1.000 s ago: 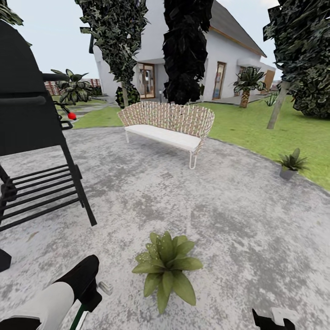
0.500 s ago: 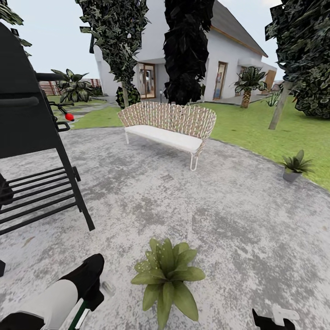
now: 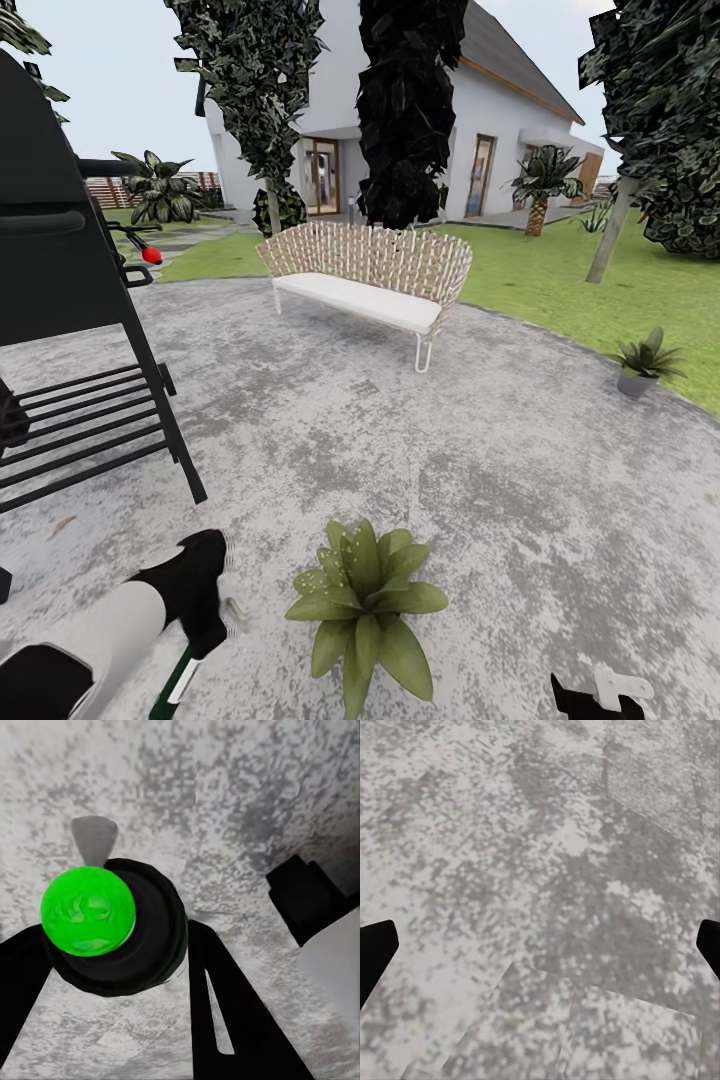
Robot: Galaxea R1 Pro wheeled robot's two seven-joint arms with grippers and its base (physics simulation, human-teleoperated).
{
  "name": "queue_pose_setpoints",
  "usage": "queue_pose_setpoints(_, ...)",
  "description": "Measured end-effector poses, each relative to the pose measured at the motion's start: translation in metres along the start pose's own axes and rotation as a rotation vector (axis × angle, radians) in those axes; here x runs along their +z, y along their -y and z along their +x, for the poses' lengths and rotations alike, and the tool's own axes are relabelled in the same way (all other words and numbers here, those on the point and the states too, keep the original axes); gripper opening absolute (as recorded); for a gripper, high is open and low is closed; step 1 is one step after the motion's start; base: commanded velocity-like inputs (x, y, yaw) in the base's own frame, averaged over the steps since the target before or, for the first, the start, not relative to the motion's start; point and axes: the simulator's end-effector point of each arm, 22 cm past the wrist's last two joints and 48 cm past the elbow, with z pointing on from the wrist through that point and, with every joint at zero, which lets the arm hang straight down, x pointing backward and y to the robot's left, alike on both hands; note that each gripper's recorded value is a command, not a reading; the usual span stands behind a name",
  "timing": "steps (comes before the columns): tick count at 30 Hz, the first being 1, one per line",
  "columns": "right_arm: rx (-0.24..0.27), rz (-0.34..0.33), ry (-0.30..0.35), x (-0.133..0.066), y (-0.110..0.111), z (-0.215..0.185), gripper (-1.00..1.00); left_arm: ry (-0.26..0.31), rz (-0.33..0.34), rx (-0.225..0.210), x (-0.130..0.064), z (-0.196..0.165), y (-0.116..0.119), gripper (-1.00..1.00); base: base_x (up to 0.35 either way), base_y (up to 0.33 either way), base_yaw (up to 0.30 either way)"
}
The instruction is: Pick up the pesticide atomizer in the garden and spray insectifuge to fully cover both potted plants in the garden.
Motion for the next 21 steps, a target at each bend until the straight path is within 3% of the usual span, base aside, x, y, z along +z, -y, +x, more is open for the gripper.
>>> queue_pose_setpoints(3,0.0,-0.001,0.0,0.0,0.0,0.0,1.0,0.023,0.006,0.012,0.002,0.007,-0.009,-1.0,0.0,0.0,0.0)
queue_pose_setpoints(8,0.0,-0.001,-0.001,0.0,-0.001,0.0,1.0,0.052,0.011,-0.029,-0.003,0.014,-0.025,-1.0,0.0,0.0,0.0)
queue_pose_setpoints(21,0.0,-0.001,-0.001,0.0,-0.001,0.0,1.0,0.031,0.024,-0.017,0.009,0.02,-0.015,-1.0,0.0,0.0,0.0)
